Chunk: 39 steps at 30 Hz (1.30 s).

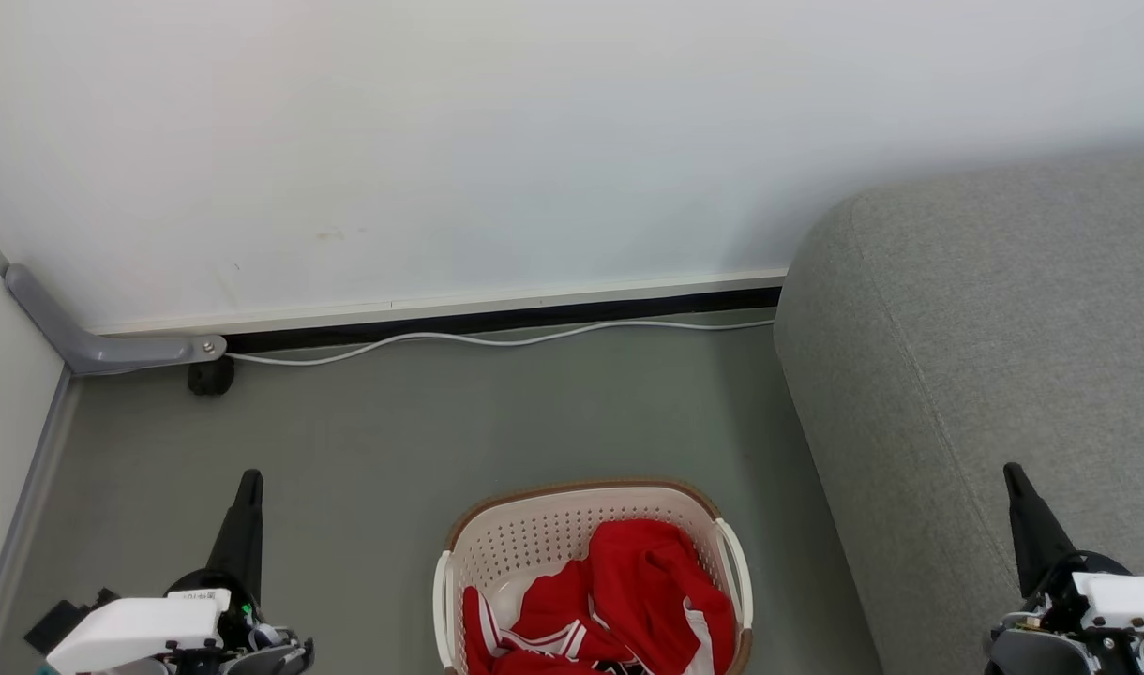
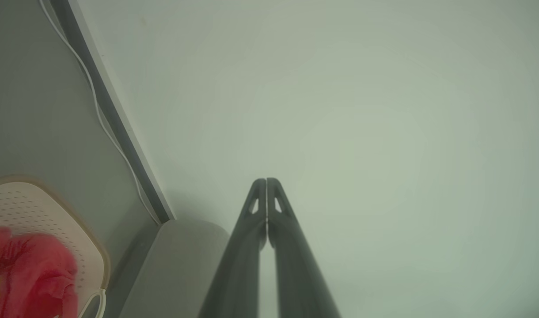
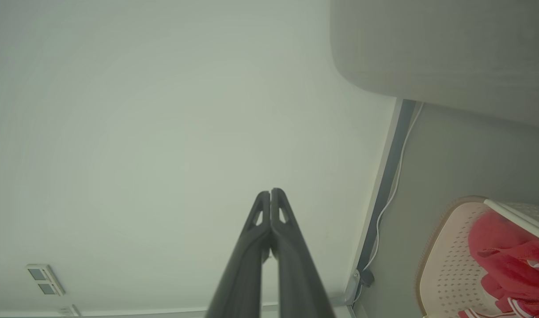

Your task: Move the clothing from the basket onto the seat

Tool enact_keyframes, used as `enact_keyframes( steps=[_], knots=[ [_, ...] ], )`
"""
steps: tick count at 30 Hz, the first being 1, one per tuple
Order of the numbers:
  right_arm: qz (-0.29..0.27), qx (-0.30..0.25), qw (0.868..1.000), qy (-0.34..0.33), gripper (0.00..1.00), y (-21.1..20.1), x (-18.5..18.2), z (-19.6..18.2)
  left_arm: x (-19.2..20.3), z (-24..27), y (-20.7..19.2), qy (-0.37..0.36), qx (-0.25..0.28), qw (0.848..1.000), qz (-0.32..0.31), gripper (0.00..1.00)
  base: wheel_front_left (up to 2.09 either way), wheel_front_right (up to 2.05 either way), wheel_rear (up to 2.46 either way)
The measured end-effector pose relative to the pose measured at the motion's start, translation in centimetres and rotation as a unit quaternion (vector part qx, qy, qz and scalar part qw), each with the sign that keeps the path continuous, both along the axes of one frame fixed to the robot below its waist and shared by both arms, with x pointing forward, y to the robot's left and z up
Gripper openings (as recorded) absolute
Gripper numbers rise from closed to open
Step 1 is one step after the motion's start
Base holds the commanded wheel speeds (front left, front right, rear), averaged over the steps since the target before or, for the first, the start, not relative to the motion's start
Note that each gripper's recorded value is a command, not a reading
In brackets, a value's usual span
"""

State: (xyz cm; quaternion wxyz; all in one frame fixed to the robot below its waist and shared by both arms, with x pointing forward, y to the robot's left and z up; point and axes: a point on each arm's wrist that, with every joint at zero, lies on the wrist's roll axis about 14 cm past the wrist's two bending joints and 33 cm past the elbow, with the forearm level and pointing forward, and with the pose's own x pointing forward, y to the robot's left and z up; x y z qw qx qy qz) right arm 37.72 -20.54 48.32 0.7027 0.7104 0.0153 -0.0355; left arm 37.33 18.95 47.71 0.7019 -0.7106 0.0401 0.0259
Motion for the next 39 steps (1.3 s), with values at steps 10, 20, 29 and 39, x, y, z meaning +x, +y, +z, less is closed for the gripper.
enact_keyframes(
  steps=[10, 20, 29, 39],
  knots=[
    [0.001, 0.015, 0.998, 0.063, 1.0, 0.8, -2.2, -4.1, -2.6, -4.5, -0.6, 0.071, -0.013, 0.997, 0.007, 1.0, 0.0, 0.0, 0.0],
    [0.004, -0.003, 0.998, 0.055, 1.0, 0.3, -1.6, -3.5, -2.5, -4.6, -0.4, 0.073, 0.001, 0.997, 0.014, 1.0, 0.0, 0.0, 0.0],
    [0.006, -0.04, 0.998, 0.048, 1.0, 0.0, -1.1, -2.8, -2.1, -4.3, -0.2, 0.069, 0.041, 0.997, 0.015, 1.0, 0.0, 0.0, 0.0],
    [0.02, -0.097, 0.994, 0.035, 1.0, 0.1, 0.0, -1.8, -1.5, -3.4, -0.1, 0.058, 0.113, 0.992, 0.01, 1.0, 0.0, 0.0, 0.0]
  ],
)
